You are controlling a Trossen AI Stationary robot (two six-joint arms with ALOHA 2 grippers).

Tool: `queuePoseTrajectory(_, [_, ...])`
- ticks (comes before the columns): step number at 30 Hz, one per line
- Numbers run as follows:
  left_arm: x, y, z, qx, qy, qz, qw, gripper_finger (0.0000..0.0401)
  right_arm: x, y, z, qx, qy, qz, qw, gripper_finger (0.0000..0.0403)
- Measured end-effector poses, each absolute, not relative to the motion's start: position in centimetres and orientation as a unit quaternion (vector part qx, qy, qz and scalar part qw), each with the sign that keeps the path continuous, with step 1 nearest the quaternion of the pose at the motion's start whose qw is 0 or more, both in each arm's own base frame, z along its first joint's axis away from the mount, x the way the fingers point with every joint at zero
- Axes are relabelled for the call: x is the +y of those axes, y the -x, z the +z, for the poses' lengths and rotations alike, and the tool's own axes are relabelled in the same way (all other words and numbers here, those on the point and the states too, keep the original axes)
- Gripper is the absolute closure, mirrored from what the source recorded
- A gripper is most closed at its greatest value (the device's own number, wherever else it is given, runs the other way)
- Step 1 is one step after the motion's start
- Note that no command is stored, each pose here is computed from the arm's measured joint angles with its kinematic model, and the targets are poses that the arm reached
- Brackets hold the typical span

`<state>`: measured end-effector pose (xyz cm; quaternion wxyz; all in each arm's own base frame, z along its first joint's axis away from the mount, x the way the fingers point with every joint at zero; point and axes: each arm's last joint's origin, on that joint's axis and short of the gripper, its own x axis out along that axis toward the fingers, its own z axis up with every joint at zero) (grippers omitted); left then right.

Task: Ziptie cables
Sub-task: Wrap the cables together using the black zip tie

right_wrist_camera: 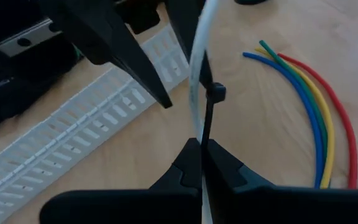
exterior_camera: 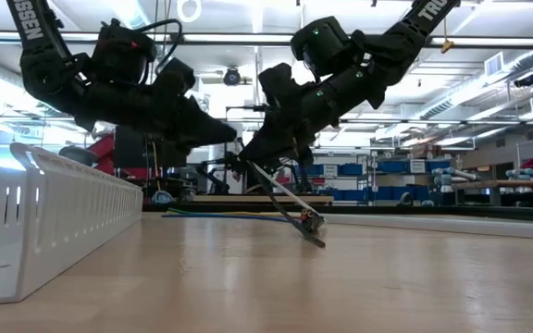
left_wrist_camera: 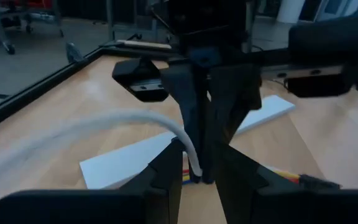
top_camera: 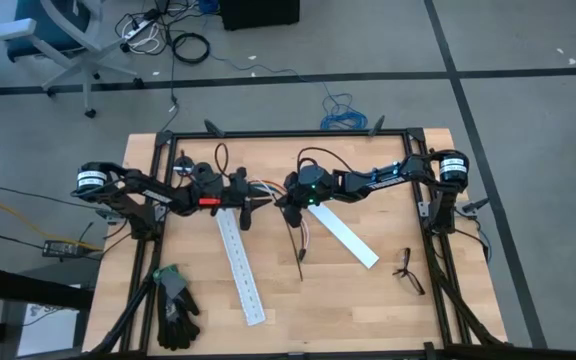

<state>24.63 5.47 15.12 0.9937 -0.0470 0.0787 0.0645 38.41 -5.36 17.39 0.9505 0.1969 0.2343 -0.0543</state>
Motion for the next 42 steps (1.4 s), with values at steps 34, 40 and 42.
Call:
queuePoseTrajectory(34, [5.8,-24.5,14.6,0.102,0.058,0.078,0.99,0.0398,-5.4,-38.6,17.5,0.219,-0.18,-0.068,0.956,0.0403])
queuePoseTrajectory(40, [6.0,-24.4,14.2,0.123,0.049,0.09,0.987,0.04,-5.4,-38.5,17.5,0.22,-0.18,-0.069,0.956,0.0403])
queuePoseTrajectory(42, [6.1,-24.3,14.1,0.13,0.05,0.093,0.986,0.04,-5.4,-38.5,17.5,0.22,-0.18,-0.07,0.956,0.0403])
